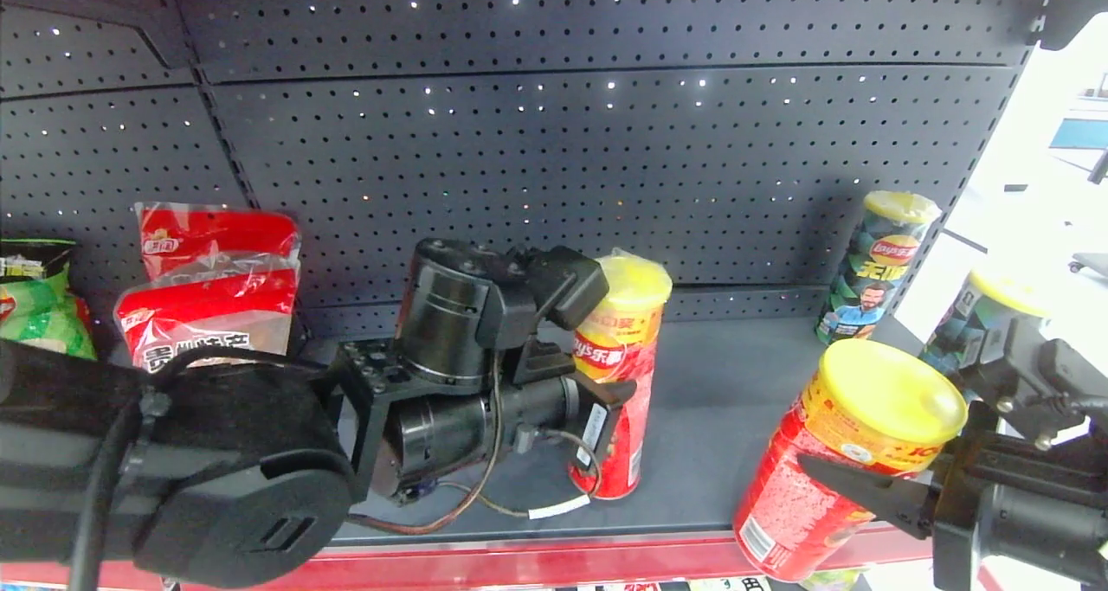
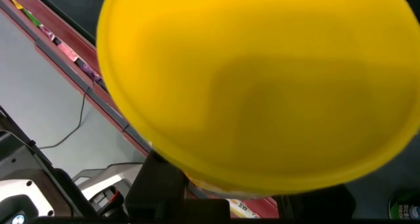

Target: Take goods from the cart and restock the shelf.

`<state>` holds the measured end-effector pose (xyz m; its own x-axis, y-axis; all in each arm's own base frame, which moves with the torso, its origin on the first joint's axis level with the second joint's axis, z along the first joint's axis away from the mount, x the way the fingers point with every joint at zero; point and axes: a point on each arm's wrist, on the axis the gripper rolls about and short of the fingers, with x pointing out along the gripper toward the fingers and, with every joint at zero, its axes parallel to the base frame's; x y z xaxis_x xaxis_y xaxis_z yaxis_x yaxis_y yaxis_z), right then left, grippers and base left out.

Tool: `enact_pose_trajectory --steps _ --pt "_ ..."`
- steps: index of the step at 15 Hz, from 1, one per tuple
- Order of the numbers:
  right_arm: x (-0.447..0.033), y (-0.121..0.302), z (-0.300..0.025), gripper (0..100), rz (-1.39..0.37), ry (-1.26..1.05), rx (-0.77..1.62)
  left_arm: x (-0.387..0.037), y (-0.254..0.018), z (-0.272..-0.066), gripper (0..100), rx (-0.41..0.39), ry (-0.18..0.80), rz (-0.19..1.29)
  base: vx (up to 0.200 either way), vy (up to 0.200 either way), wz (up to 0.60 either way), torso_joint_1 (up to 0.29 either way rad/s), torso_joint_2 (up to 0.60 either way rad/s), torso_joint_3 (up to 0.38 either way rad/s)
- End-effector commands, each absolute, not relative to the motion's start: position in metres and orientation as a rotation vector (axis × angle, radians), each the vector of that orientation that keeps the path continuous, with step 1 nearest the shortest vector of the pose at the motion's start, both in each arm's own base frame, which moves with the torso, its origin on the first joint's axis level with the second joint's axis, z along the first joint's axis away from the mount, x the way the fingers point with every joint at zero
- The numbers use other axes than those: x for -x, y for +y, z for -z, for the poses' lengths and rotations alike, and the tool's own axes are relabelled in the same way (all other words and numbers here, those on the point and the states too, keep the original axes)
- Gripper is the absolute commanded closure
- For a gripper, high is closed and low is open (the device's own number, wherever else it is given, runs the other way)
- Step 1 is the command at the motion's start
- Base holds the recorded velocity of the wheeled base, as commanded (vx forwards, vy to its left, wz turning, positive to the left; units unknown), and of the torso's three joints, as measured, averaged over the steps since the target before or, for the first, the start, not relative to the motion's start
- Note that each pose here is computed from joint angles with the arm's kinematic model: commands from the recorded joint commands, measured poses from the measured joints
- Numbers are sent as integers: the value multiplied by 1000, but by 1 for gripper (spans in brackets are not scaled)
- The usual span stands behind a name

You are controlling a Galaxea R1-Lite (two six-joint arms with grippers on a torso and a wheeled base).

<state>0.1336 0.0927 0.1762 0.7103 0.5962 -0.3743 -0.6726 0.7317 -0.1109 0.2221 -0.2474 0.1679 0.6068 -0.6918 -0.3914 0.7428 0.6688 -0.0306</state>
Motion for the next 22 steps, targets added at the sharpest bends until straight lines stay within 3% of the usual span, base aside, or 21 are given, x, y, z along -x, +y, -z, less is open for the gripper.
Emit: enact_pose_trajectory --steps 1,9,15,22 --pt "-133 93 -177 100 -711 321 247 -216 -244 -167 100 -145 398 838 0 0 0 0 0 0" --pt "-134 93 -178 100 -708 320 248 -201 -244 -147 100 -185 470 864 0 0 0 0 0 0" --pt "-134 93 -178 100 -708 317 247 -228 -265 -153 100 -152 422 827 0 0 0 0 0 0" --pt "-134 93 -179 100 -708 315 246 -224 -262 -146 100 -160 451 801 0 0 0 0 0 0"
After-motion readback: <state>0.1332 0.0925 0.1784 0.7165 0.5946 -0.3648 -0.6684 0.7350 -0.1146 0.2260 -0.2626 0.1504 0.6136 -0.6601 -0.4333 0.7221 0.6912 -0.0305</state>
